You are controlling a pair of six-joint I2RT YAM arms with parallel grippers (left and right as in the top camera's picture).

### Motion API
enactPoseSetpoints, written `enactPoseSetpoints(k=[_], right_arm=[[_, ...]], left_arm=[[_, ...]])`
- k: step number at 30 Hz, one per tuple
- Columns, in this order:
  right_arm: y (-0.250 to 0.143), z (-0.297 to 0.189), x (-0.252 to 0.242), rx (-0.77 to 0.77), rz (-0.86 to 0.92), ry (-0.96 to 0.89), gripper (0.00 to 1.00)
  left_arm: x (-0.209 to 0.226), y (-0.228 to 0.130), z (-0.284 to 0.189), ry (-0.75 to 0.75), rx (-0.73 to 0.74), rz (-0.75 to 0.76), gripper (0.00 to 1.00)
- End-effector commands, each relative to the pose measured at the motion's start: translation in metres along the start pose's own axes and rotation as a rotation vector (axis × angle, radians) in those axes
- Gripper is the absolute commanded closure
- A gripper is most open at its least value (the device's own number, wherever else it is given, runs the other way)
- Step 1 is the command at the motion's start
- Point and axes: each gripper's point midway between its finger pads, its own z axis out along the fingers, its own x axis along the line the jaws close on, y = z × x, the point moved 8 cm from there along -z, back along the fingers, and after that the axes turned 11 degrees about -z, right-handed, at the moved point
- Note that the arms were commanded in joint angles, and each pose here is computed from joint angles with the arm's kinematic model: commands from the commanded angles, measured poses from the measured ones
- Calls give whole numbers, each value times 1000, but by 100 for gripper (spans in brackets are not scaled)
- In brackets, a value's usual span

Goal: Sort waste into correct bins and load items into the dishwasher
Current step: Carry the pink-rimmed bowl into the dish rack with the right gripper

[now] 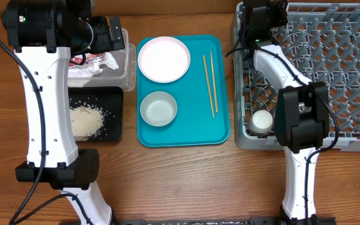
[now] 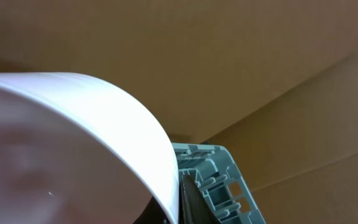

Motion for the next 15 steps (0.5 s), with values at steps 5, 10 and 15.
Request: enactPoseSetpoints(k=[5,10,15], right_arm=[[-3,-5,16,4,-49,50,96],[2,-13,21,-7,-58,59,96],[8,-22,27,-30,-59,73,96]], left_arm=[[0,0,4,7,6,-7,0],[0,0,4,7,6,-7,0],[0,0,4,7,6,-7,0]])
